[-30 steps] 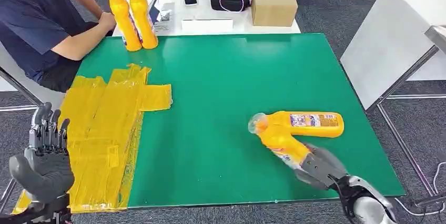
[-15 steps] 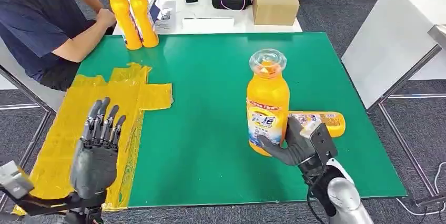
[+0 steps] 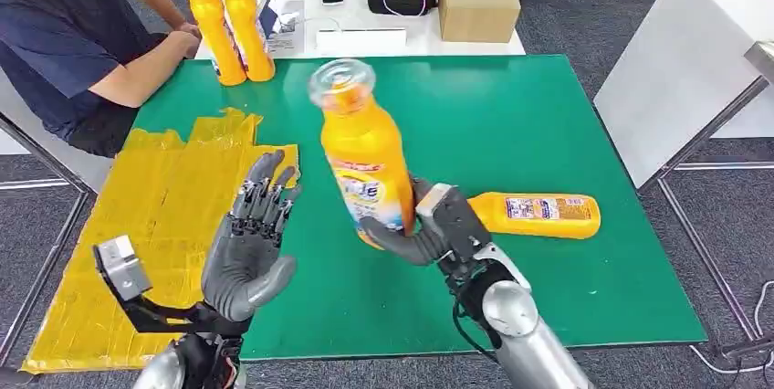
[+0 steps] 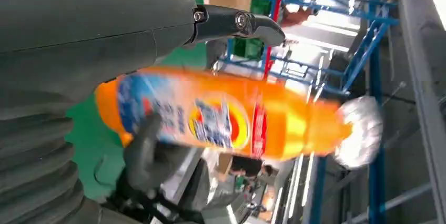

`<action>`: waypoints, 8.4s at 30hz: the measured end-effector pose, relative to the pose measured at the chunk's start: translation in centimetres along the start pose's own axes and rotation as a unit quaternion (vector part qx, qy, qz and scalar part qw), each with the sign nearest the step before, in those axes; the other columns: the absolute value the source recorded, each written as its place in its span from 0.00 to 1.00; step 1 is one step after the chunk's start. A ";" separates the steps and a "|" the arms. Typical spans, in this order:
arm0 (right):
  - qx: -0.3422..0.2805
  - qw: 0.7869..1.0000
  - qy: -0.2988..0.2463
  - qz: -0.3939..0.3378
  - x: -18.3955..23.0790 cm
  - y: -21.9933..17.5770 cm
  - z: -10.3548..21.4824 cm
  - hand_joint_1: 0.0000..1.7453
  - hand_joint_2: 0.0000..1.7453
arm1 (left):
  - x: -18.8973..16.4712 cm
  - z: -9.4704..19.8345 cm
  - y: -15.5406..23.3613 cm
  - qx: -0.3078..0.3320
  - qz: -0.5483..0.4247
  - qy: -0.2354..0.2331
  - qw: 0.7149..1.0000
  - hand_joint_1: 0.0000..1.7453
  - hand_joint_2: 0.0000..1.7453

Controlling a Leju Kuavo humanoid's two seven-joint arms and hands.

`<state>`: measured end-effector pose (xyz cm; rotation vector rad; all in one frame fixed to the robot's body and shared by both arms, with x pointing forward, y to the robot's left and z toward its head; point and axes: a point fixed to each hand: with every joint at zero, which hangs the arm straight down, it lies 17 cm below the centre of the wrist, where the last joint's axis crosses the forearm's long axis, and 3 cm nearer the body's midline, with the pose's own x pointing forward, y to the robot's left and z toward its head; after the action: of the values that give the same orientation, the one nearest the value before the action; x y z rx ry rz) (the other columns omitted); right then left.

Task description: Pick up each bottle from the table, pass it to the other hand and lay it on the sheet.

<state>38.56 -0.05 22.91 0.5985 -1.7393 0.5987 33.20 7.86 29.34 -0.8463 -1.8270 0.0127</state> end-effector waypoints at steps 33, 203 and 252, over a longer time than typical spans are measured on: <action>0.157 0.976 0.073 0.130 -6.5 12.3 -1.3 1.00 1.00 | -5.0 0.7 5.4 0.109 -0.009 0.074 0.991 1.00 1.00; -0.057 0.886 0.403 0.221 -25.2 -19.6 18.0 1.00 1.00 | 1.1 5.9 11.6 0.114 -0.305 0.056 0.944 0.00 0.00; 0.069 0.989 0.088 0.093 -7.9 6.1 0.5 1.00 1.00 | -2.9 0.7 4.6 0.056 0.025 0.069 0.996 0.00 1.00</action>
<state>35.93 4.85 14.57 0.4657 -1.6052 0.8824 35.61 9.93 24.91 -0.7940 -1.6588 0.0861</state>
